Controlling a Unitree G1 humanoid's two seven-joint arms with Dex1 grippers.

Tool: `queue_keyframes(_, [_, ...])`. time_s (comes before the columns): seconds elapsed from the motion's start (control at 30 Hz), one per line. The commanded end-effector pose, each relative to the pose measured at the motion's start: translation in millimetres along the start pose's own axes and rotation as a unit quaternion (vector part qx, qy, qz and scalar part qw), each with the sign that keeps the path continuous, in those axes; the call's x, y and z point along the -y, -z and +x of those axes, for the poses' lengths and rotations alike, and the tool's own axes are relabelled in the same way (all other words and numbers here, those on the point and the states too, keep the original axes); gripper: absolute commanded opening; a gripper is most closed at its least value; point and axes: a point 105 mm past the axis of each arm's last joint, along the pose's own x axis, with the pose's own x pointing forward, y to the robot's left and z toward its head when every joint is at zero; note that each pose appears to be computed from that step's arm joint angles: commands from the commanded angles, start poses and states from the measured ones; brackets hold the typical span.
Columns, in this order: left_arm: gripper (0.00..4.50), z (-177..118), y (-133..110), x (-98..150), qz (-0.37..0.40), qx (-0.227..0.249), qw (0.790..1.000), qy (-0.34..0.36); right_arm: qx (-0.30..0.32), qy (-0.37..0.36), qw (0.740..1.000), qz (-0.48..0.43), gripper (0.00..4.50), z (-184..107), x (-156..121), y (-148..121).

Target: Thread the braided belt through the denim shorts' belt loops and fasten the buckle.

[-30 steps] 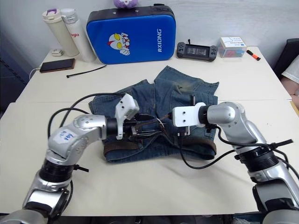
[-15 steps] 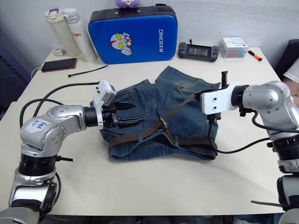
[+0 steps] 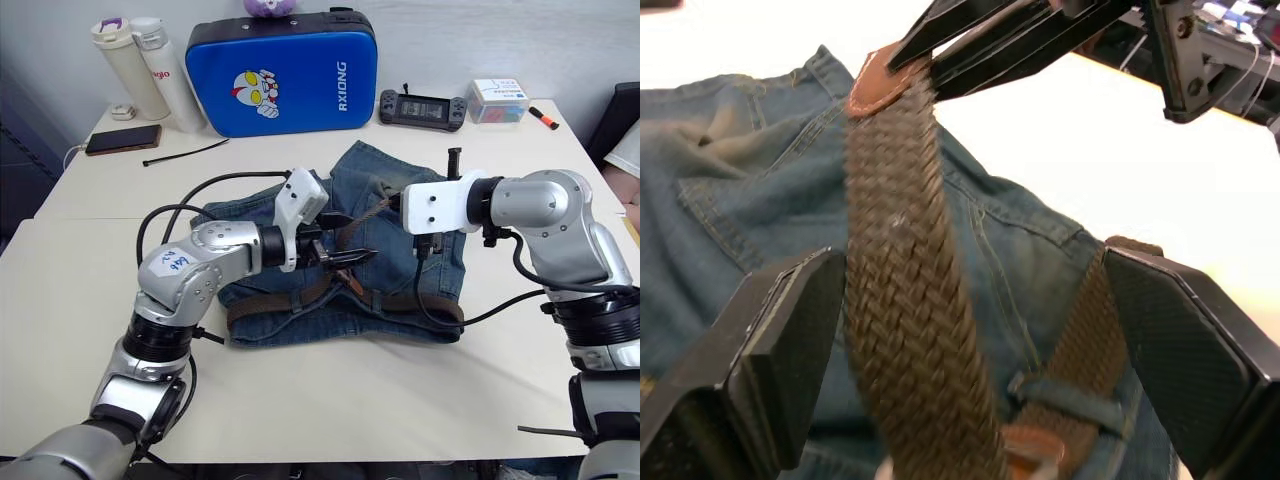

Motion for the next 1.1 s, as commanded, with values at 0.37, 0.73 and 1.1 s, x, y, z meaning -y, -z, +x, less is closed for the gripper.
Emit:
queue_keyframes(0.37, [0.07, 2.8, -23.1, -1.7, 0.004, 0.042, 0.999, 0.0, 0.021, 0.033, 0.998, 0.05, 0.0, -9.8, 5.8, -10.2])
queue_keyframes(0.73, [0.0, -2.5, -24.9, -12.2, -0.035, 0.059, 0.997, -0.018, 0.044, 0.043, 0.993, 0.102, 4.39, -15.0, 9.2, -15.8])
queue_keyframes(1.1, [0.0, -21.5, -27.2, -22.8, -0.071, 0.081, 0.993, -0.038, 0.027, 0.013, 0.99, 0.14, 4.39, -24.1, -5.3, -4.7])
